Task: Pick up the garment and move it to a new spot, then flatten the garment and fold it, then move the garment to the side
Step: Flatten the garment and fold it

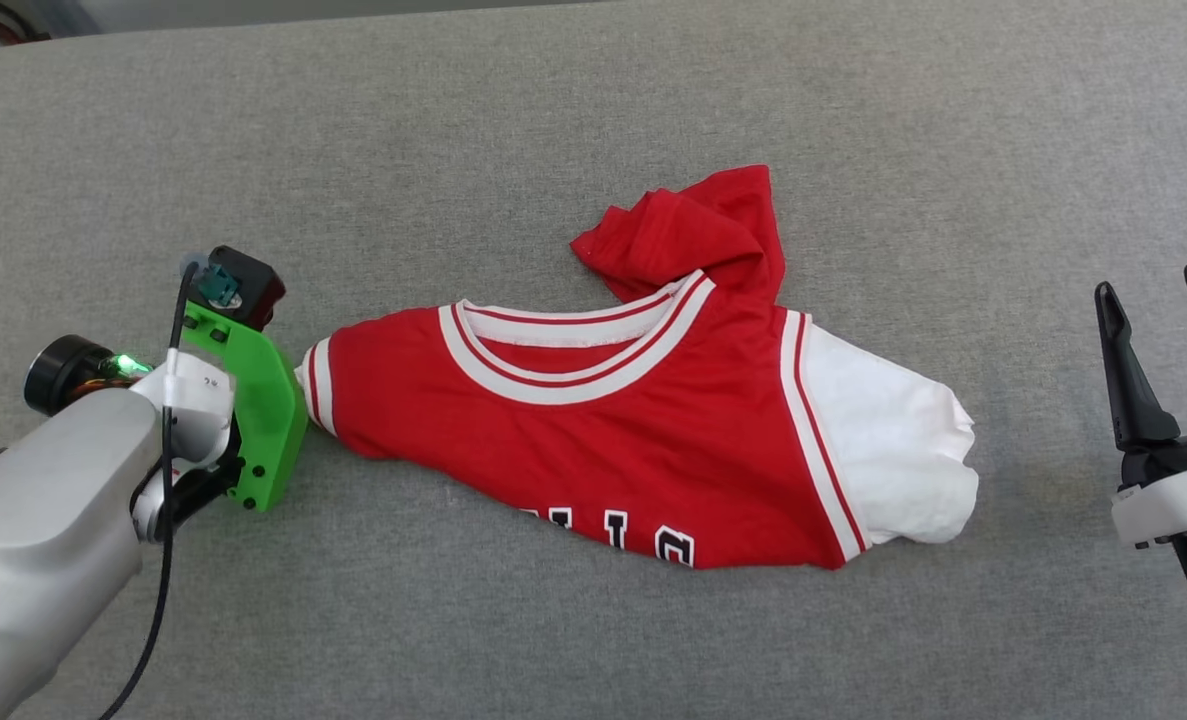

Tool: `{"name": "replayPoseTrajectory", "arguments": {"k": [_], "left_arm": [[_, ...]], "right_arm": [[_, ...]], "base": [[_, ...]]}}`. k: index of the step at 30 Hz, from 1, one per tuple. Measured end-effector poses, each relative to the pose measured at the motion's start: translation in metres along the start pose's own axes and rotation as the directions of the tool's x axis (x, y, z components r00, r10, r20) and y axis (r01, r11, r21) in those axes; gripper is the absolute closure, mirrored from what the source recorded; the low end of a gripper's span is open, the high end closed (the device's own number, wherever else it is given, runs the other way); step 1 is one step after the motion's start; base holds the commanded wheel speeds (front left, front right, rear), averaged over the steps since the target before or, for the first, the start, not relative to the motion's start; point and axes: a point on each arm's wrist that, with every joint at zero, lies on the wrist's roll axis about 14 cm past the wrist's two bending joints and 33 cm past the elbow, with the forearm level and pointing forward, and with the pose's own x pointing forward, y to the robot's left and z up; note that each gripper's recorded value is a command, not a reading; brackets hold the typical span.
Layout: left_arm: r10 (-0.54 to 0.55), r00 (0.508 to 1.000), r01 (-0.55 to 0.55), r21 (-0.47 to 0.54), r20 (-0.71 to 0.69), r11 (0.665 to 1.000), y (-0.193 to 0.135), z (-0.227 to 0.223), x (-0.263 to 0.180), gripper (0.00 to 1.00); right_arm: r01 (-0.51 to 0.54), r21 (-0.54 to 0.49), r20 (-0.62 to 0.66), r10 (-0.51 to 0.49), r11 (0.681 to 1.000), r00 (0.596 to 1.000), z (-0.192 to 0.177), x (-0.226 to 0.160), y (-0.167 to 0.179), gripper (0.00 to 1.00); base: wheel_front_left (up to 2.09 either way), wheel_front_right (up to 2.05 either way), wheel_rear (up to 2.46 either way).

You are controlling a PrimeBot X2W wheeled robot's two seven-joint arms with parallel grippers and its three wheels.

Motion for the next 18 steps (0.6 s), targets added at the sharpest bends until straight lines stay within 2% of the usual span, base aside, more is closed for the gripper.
{"name": "replayPoseTrajectory", "arguments": {"k": [1,2,3,8,13,18], "left_arm": [[0.002,1.0,-0.002,-0.001,0.012,1.0,0.0,0.002,0.001,1.0],[0.011,0.999,-0.011,-0.005,0.039,1.0,0.0,0.005,0.001,0.43],[0.018,0.997,-0.017,-0.012,0.078,1.0,-0.001,0.011,0.001,0.0],[0.054,0.953,-0.043,-0.042,0.298,0.998,-0.01,0.043,-0.015,0.0],[0.176,0.831,-0.138,-0.111,0.528,0.984,-0.004,0.072,-0.058,0.0],[0.306,0.687,-0.229,-0.203,0.659,0.952,0.0,0.075,-0.1,0.0]], "right_arm": [[0.001,-0.001,0.0,-0.001,1.0,1.0,0.0,-0.001,-0.001,0.0],[0.002,-0.003,0.002,-0.002,1.0,1.0,0.002,-0.001,-0.001,0.0],[0.002,-0.005,0.007,-0.002,1.0,1.0,0.004,-0.002,-0.002,0.0],[-0.004,-0.011,0.043,0.004,1.0,0.999,0.018,-0.007,0.0,0.0],[-0.027,-0.055,0.131,0.034,0.998,0.991,0.054,-0.007,-0.002,0.0],[-0.084,-0.109,0.21,0.105,0.991,0.972,0.092,0.004,0.006,0.0]], "base": [[0.0,0.0,0.0],[0.0,0.0,0.0],[0.0,0.0,0.0],[0.0,0.0,0.0],[0.0,0.0,0.0],[0.0,0.0,0.0]]}}
